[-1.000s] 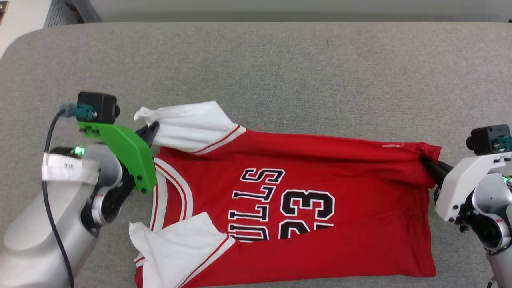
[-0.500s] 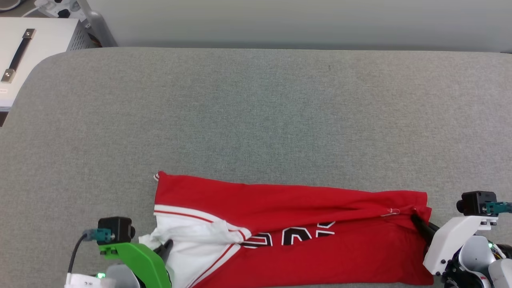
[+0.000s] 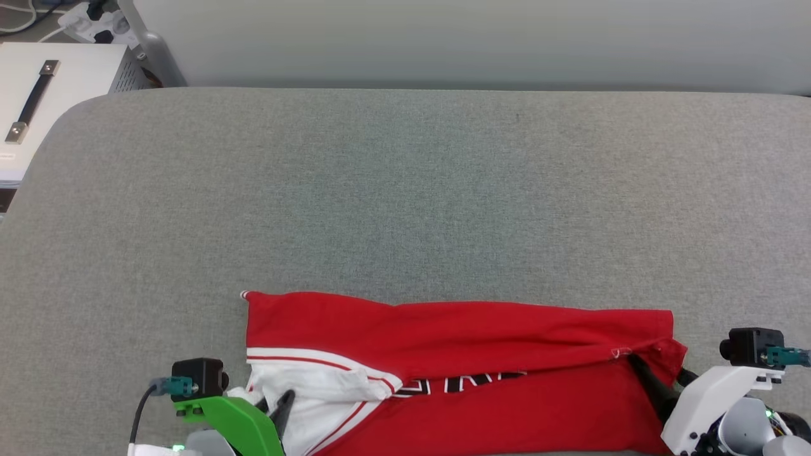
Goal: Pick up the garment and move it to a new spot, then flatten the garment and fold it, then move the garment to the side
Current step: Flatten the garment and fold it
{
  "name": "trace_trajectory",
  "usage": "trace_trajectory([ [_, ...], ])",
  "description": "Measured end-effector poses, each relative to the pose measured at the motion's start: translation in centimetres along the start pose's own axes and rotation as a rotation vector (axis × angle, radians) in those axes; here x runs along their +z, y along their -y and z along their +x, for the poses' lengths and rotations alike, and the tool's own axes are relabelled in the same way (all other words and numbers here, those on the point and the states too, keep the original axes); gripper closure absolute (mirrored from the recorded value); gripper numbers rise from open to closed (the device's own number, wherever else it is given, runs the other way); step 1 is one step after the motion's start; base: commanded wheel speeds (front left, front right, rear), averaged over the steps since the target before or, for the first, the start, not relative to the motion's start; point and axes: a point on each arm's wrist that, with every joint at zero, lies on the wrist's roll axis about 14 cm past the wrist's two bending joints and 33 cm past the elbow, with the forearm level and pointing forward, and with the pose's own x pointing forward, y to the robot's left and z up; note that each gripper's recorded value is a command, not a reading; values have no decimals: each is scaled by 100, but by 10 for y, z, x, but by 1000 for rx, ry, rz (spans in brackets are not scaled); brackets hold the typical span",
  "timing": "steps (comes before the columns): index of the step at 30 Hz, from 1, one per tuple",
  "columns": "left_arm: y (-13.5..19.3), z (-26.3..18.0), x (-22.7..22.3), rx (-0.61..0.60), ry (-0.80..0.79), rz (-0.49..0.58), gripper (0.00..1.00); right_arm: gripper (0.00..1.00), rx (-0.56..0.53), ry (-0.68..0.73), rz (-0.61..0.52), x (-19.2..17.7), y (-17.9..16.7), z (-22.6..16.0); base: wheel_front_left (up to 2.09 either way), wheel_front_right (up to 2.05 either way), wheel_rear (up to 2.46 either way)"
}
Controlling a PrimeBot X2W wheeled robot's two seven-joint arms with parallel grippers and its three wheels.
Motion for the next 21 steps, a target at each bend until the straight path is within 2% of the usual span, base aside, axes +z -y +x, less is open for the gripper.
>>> trace_trajectory([
  [9,5,-12,59,31,249,97,0,0,-15,128,-27,20,-3,-30,0,0,0],
  [13,13,-24,99,42,426,149,0,0,-24,175,-48,36,-6,-43,0,0,0],
  [18,27,-41,139,33,635,191,0,0,-64,184,-56,50,6,-55,0,0,0],
  [21,33,-50,151,36,709,227,0,0,-89,154,-56,50,15,-57,0,0,0],
])
